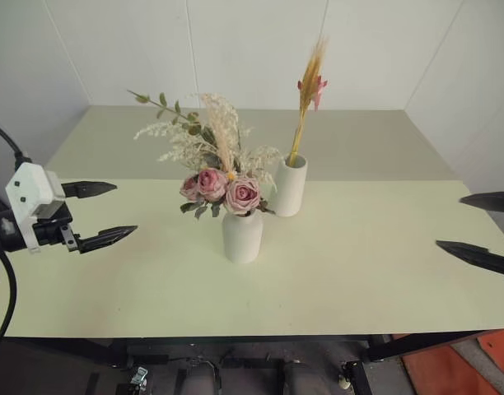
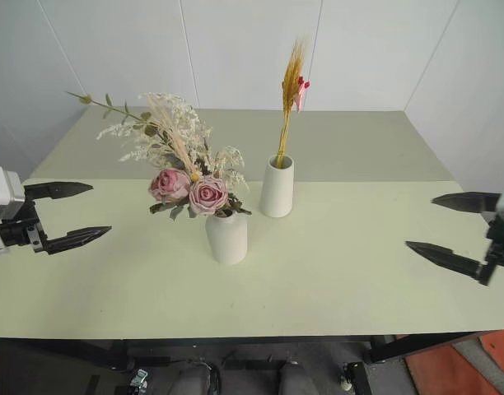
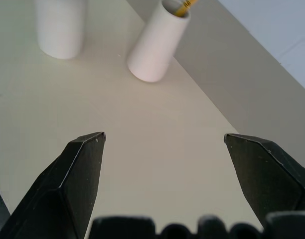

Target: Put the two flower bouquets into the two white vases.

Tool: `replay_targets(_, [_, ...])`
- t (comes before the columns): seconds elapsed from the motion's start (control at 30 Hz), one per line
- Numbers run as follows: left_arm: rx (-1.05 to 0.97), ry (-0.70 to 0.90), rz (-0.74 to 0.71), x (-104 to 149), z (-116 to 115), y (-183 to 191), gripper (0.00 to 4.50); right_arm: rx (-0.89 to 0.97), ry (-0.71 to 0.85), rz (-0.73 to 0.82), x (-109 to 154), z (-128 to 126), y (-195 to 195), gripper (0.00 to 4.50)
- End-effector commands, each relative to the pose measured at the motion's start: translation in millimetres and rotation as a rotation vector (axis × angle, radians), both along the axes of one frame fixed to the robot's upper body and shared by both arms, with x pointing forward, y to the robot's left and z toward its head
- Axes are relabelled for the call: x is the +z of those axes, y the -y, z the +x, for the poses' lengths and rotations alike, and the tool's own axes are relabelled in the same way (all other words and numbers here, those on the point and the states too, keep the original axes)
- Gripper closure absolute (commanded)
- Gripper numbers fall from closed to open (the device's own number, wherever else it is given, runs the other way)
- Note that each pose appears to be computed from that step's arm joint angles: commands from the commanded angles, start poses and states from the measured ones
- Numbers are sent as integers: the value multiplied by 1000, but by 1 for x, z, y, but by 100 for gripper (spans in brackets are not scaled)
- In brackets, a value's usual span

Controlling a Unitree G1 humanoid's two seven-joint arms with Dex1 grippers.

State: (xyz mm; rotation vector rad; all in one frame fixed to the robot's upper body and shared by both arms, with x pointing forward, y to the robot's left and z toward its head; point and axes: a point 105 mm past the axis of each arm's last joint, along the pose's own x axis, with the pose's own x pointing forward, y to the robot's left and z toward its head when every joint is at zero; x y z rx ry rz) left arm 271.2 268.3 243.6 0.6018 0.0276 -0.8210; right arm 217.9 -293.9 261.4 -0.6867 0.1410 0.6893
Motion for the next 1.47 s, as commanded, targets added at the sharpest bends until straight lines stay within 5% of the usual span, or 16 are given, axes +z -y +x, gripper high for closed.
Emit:
replay_targets(0.03, [-7, 57, 59, 19, -4, -1, 0, -67, 46, -73, 10, -12, 18, 3])
replay_targets(0.8, [63, 74, 30, 18, -29, -5, 0, -111, 18, -109, 9, 0, 39, 3])
replay_targets(1.47, [-38, 35, 75, 14, 11, -3, 0, -213, 32, -108, 1, -43, 35, 3])
